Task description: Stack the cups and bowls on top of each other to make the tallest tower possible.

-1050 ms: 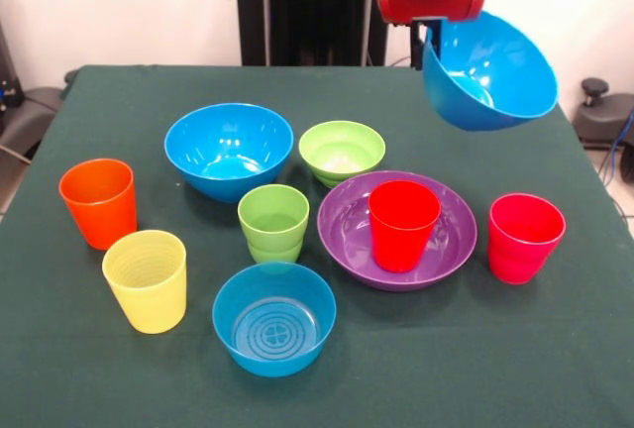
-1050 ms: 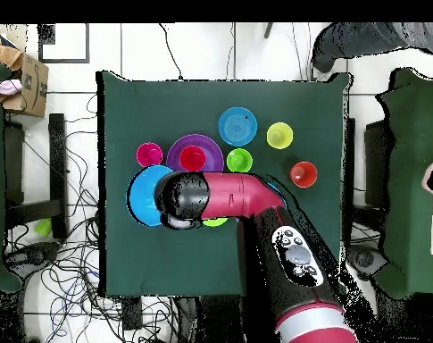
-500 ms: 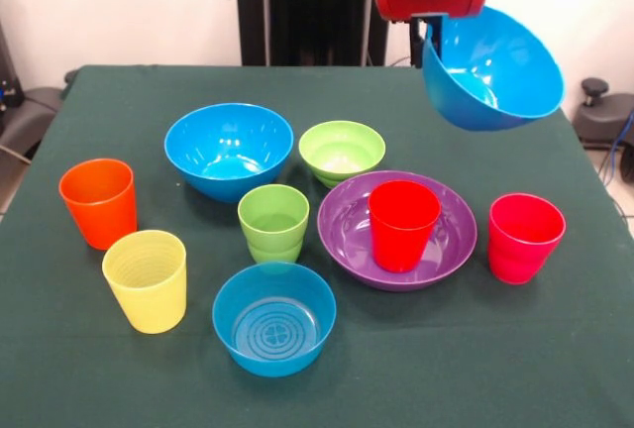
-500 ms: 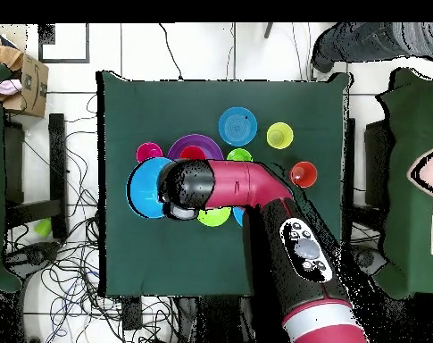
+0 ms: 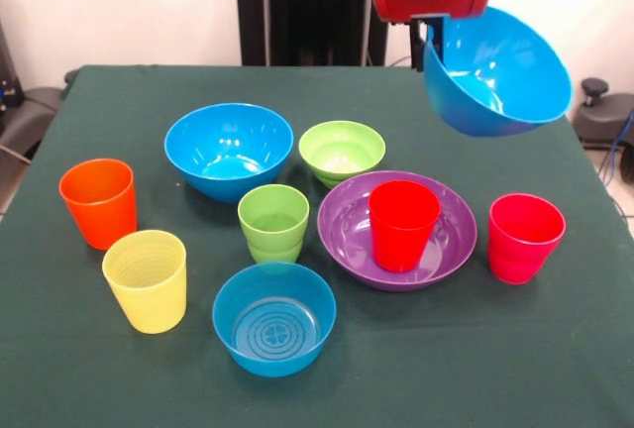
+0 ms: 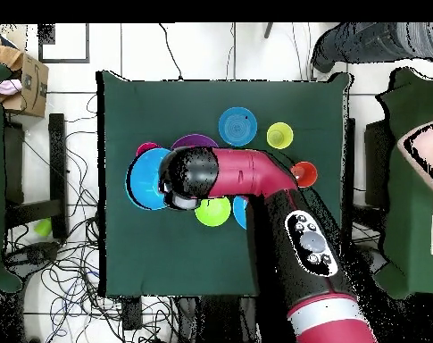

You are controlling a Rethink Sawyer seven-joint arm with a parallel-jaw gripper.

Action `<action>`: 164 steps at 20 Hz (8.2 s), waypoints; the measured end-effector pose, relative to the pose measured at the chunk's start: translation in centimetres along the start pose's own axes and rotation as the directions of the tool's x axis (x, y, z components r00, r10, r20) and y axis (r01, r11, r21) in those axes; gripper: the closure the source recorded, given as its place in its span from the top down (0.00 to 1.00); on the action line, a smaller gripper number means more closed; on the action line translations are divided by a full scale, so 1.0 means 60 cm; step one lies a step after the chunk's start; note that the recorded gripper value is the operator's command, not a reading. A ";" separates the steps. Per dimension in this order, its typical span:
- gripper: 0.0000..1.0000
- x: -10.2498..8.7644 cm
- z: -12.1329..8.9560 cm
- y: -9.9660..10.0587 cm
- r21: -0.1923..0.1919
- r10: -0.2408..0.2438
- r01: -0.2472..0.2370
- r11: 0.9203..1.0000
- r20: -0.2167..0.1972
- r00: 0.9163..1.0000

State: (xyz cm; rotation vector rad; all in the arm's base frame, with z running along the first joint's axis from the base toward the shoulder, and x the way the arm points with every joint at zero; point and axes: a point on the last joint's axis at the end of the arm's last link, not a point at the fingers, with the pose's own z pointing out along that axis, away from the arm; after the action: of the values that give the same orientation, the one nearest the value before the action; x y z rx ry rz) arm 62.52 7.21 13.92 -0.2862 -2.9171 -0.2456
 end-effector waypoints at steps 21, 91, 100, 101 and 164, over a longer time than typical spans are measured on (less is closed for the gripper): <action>0.00 -0.133 0.020 -0.023 -0.117 0.047 -0.048 0.992 -0.010 0.999; 0.00 -0.162 -0.033 -0.163 -0.238 0.076 -0.062 0.969 0.051 0.996; 0.00 -0.174 -0.028 -0.153 -0.278 0.099 -0.074 0.958 0.078 0.992; 0.00 -0.174 -0.028 -0.152 -0.282 0.101 -0.076 0.956 0.075 0.992; 0.00 -0.129 0.051 -0.158 -0.334 0.106 -0.049 0.941 0.153 0.983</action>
State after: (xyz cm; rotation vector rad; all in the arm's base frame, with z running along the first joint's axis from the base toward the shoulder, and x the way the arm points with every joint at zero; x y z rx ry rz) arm 67.43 -2.75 7.93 -0.4944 -3.0112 -0.7338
